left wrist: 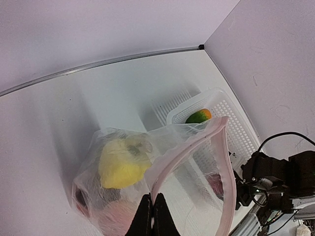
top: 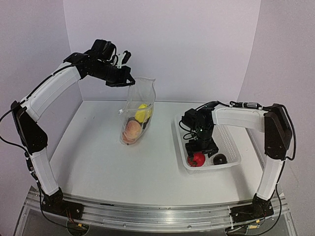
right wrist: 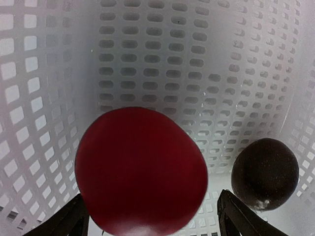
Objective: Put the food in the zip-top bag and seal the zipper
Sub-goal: Pick up the fake fruit from the bin.
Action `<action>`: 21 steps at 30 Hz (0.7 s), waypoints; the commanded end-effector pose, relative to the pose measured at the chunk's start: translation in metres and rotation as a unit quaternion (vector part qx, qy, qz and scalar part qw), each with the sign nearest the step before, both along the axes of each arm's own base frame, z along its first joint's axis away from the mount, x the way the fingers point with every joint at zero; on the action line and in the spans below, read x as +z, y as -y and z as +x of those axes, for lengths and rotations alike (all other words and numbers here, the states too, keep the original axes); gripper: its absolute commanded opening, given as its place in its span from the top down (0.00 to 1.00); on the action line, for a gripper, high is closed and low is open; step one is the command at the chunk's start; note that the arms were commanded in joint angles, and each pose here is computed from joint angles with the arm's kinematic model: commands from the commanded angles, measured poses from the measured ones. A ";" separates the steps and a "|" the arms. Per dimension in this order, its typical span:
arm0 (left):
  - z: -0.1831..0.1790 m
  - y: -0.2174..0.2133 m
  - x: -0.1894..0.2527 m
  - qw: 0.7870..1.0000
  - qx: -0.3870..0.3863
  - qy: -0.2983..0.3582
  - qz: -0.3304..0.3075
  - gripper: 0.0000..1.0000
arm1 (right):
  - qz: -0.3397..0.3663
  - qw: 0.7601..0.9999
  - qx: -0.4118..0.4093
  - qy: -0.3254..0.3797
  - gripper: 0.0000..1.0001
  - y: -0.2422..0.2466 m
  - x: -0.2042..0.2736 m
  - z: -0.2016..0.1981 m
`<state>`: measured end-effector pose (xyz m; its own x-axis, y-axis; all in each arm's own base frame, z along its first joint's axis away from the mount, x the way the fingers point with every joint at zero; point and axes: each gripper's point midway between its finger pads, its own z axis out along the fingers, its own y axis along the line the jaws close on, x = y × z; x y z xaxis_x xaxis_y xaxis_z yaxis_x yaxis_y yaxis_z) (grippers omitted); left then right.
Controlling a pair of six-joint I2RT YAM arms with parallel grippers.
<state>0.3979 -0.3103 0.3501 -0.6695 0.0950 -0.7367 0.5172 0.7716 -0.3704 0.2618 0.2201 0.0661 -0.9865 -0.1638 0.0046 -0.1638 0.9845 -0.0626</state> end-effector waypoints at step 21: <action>0.004 -0.003 0.034 0.998 0.000 0.055 -0.016 1.00 | 0.055 0.980 -0.185 0.044 0.43 -0.046 -0.009 0.040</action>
<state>0.3981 -0.3101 0.3501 -0.6594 0.1086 -0.7439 0.5285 0.7706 -0.3561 0.2950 0.2481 0.0550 -0.9884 0.1309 -0.0764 0.1316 0.9913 -0.0030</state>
